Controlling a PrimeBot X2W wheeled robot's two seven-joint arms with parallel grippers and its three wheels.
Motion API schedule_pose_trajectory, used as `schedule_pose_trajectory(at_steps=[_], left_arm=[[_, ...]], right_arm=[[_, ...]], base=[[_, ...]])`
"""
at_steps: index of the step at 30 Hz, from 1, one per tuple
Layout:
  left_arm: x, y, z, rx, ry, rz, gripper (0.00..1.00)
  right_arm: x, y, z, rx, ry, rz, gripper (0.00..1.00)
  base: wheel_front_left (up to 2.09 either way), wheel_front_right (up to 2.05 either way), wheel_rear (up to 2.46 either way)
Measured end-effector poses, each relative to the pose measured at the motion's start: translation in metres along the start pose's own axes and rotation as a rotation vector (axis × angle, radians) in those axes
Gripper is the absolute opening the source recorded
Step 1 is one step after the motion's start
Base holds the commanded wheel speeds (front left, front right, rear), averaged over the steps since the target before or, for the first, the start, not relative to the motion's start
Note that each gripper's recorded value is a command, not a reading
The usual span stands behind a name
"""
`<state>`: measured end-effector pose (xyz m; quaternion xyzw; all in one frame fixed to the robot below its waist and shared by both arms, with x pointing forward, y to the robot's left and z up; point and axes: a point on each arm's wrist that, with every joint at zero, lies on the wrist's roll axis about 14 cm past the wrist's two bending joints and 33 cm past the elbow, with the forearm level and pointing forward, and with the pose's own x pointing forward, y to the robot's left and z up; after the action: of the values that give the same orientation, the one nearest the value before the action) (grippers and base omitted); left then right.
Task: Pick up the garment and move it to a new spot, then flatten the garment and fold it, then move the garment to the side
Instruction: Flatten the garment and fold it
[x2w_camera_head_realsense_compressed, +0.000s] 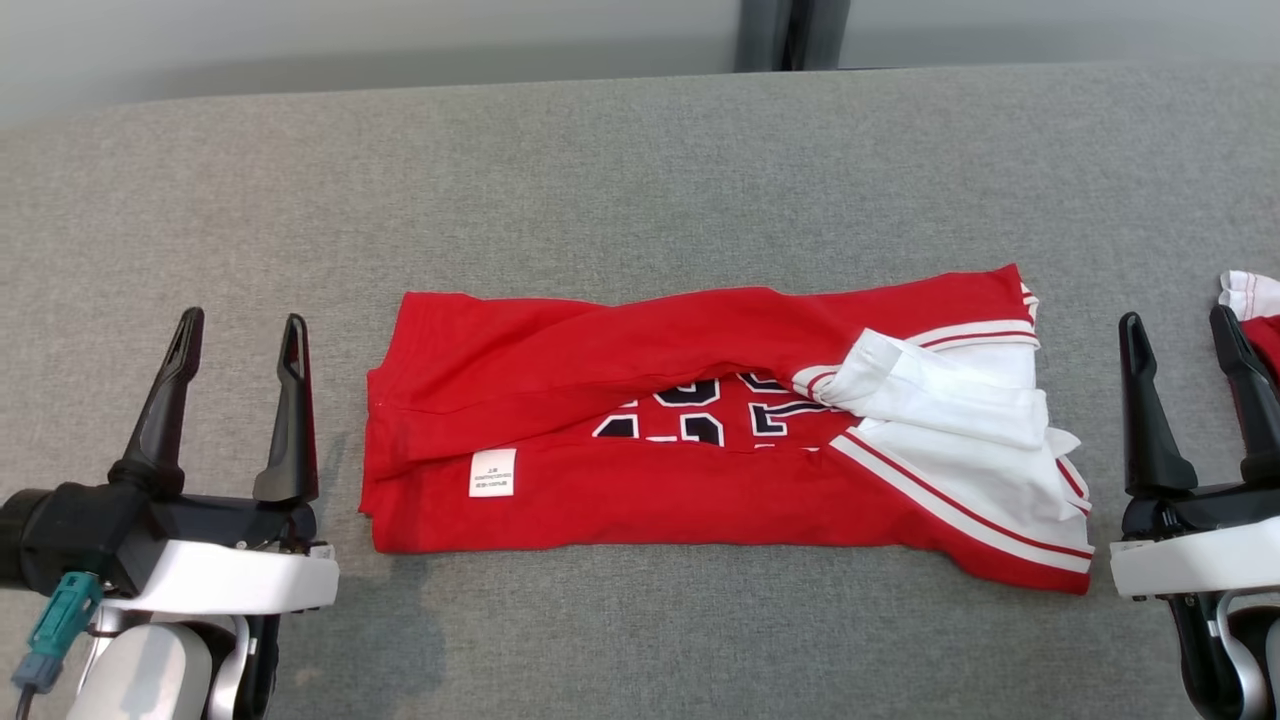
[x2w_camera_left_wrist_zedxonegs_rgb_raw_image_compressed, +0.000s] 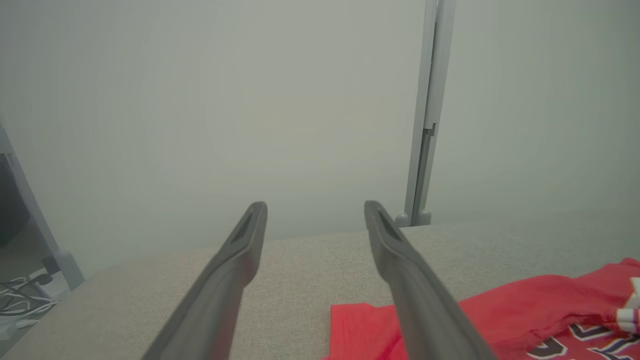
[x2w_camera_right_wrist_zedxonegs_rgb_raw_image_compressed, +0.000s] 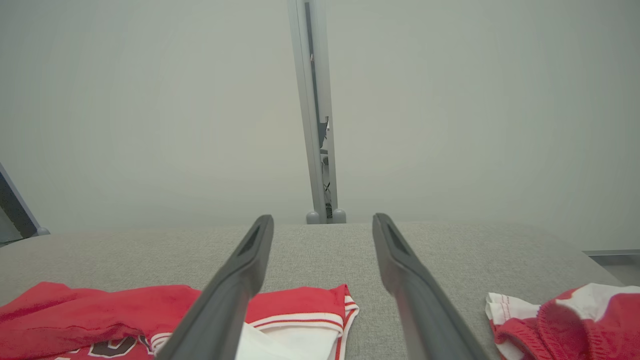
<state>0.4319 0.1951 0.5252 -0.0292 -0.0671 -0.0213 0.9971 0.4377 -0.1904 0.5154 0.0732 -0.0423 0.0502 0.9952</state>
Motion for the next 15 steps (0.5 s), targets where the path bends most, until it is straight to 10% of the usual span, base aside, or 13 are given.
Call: schedule_pose_trajectory(at_steps=[15], left_arm=[[-0.006, -0.001, -0.009, -0.002, 0.032, 0.003, 1.0]], right_arm=[[-0.002, -0.022, -0.027, 0.008, 0.111, -0.049, 1.0]], base=[[0.0, 0.0, 0.0]])
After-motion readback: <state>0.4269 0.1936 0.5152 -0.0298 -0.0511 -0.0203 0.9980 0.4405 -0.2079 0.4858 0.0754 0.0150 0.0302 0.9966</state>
